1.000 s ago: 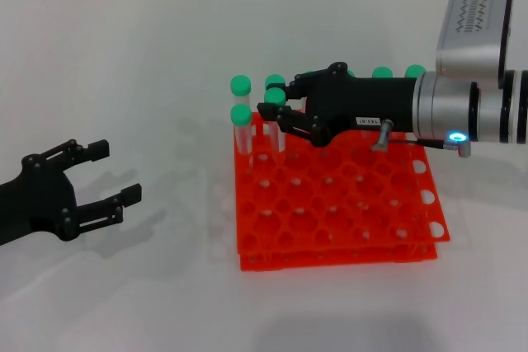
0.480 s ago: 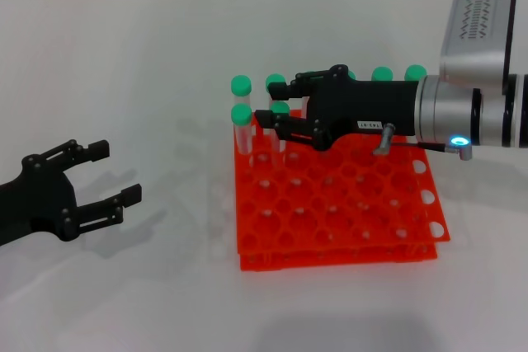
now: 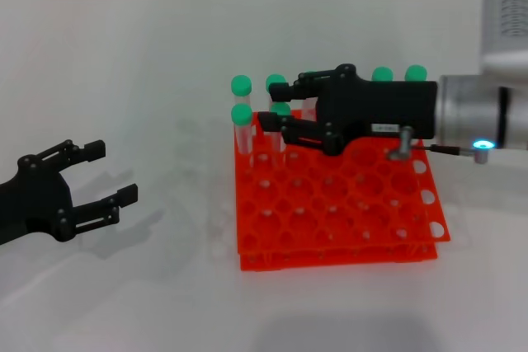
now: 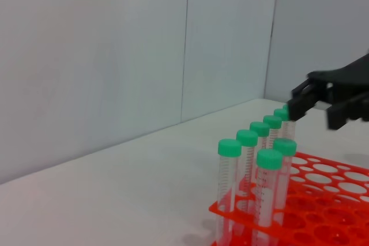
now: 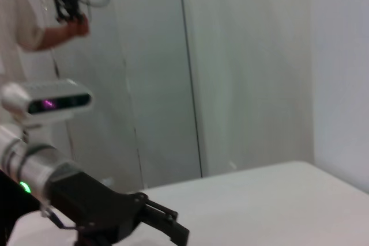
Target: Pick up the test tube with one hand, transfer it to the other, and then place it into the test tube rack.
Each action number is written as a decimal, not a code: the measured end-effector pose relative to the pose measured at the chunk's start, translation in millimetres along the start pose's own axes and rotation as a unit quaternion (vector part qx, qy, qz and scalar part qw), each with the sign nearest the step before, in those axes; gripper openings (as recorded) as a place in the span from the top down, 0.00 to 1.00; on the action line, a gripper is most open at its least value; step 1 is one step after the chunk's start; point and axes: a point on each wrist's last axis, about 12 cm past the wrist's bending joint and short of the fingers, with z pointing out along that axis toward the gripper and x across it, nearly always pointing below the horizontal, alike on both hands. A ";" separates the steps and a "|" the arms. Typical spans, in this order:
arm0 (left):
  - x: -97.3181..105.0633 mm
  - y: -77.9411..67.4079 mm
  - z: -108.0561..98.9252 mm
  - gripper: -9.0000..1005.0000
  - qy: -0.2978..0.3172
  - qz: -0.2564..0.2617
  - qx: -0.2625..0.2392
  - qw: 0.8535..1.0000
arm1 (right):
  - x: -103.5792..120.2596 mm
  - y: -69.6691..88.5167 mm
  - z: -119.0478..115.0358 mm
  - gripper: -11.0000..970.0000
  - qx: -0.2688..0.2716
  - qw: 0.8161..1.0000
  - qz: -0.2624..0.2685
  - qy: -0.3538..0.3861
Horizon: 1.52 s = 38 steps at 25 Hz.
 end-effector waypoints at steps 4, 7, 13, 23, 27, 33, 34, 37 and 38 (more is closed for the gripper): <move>-1.1 1.0 -0.8 0.17 0.000 0.001 0.001 1.000 | -0.9 3.2 -22.6 0.53 -0.001 1.000 -0.012 -0.026; -2.6 2.3 -0.5 0.17 0.001 0.001 0.004 1.000 | 2.2 1.2 -43.6 0.52 0.008 0.999 -0.012 -0.045; -9.1 7.4 -1.2 0.16 0.003 -0.004 0.016 1.000 | 20.6 2.1 -89.6 0.50 0.037 0.998 -0.030 -0.051; -22.2 16.8 7.1 0.16 0.029 -0.004 0.057 0.998 | 43.1 5.0 -115.3 0.10 0.066 0.996 -0.016 -0.050; -25.9 19.1 9.5 0.16 0.038 -0.001 0.070 0.997 | 50.6 5.9 -122.4 0.10 0.068 0.997 -0.006 -0.046; -36.3 22.2 14.7 0.16 0.049 0.016 0.108 0.993 | 59.7 7.6 -124.6 0.10 0.063 0.998 0.000 -0.021; -38.0 23.2 15.1 0.16 0.050 0.018 0.111 0.992 | 61.6 7.6 -123.9 0.10 0.062 0.998 0.000 -0.012; -41.5 25.6 17.1 0.16 0.056 0.023 0.118 0.991 | 65.2 7.1 -121.4 0.10 0.061 0.998 0.002 0.001; -42.4 26.3 18.2 0.16 0.058 0.025 0.120 0.991 | 66.0 6.9 -121.0 0.10 0.060 0.998 0.003 0.003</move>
